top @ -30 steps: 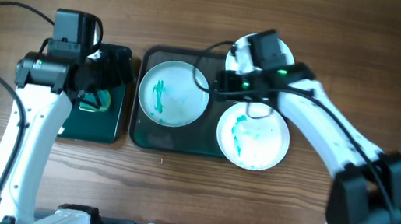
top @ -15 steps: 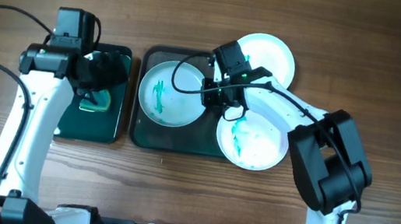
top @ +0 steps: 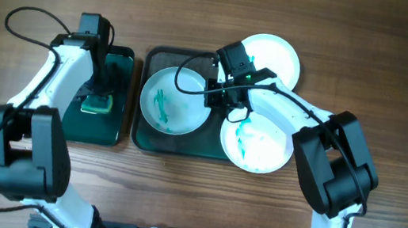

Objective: Clean dirty plates on tray and stack at the side

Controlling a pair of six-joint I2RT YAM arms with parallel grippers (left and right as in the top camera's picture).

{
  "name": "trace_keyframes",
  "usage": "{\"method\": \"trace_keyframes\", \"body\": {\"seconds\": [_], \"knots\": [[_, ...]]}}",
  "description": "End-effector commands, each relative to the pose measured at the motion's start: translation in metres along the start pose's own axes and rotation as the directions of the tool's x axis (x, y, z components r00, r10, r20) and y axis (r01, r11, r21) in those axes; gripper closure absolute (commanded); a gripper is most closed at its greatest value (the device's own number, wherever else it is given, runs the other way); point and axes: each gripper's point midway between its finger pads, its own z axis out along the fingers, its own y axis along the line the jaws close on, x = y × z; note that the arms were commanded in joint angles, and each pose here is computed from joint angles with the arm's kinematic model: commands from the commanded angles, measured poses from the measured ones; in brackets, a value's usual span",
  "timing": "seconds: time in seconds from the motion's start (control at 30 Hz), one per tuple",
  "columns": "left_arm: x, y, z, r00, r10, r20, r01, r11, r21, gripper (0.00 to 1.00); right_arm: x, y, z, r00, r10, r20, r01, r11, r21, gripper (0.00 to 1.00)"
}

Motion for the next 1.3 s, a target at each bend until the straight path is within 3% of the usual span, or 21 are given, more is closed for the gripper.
{"method": "trace_keyframes", "body": {"seconds": [0.0, 0.13, 0.2, 0.23, 0.33, 0.37, 0.4, 0.53, 0.63, 0.83, 1.03, 1.13, 1.27], "knots": [[-0.013, 0.006, 0.019, 0.999, 0.019, 0.028, -0.018, 0.999, -0.035, 0.16, 0.000, -0.004, 0.010, 1.000, -0.001, -0.006, 0.001, 1.000, 0.020, 0.96], [-0.015, 0.003, 0.037, 1.000, 0.022, 0.018, -0.022, 0.999, -0.038, 0.27, 0.000, -0.004, 0.010, 1.000, -0.002, -0.005, 0.002, 1.000, 0.019, 0.96], [-0.008, 0.004, 0.044, 0.999, 0.027, -0.017, -0.028, 0.999, -0.047, 0.43, -0.001, -0.004, 0.010, 1.000, -0.002, -0.004, 0.002, 1.000, 0.018, 0.96], [-0.005, 0.004, 0.045, 0.999, 0.029, -0.030, -0.031, 0.998, -0.050, 0.44, -0.001, -0.004, 0.010, 1.000, -0.002, -0.003, 0.002, 1.000, 0.018, 0.96], [-0.004, 0.005, 0.045, 0.999, 0.026, -0.036, -0.028, 0.998, -0.053, 0.67, -0.002, -0.003, 0.010, 1.000, -0.003, -0.001, 0.003, 1.000, 0.017, 0.96], [-0.003, 0.005, 0.045, 0.999, 0.023, -0.041, -0.026, 0.998, -0.054, 0.86, -0.002, -0.003, 0.010, 1.000, -0.003, 0.000, 0.003, 1.000, 0.017, 0.96], [-0.002, 0.006, 0.045, 0.999, 0.023, -0.044, -0.026, 0.998, -0.055, 0.96, -0.003, -0.003, 0.010, 1.000, -0.003, 0.004, 0.003, 1.000, 0.014, 0.96], [-0.014, 0.007, 0.011, 1.000, 0.012, -0.022, -0.013, 0.999, -0.049, 0.96, -0.002, 0.001, 0.010, 1.000, -0.004, -0.002, 0.004, 1.000, -0.007, 0.96], [-0.028, 0.007, -0.043, 0.999, -0.043, 0.013, 0.043, 0.999, -0.018, 0.96, -0.002, 0.004, 0.010, 1.000, -0.004, -0.006, 0.003, 1.000, -0.024, 0.96], [-0.010, -0.045, -0.102, 0.999, -0.029, -0.036, 0.037, 0.962, 0.270, 0.96, -0.001, 0.008, 0.010, 1.000, -0.001, -0.010, 0.000, 0.999, -0.046, 0.95], [0.029, -0.105, -0.082, 0.993, -0.038, -0.108, 0.068, 0.954, 0.292, 0.96, 0.002, -0.003, 0.007, 0.996, 0.078, -0.037, -0.079, 0.996, -0.029, 0.96], [0.050, -0.120, -0.053, 0.985, -0.141, -0.103, 0.161, 0.962, 0.222, 0.96, 0.004, -0.017, 0.005, 0.985, 0.162, -0.055, -0.162, 0.987, -0.001, 0.96], [0.064, -0.144, -0.020, 0.978, -0.196, -0.068, 0.207, 0.940, 0.270, 0.96, 0.007, -0.024, 0.004, 0.978, 0.197, -0.063, -0.195, 0.980, 0.029, 0.96]]}}
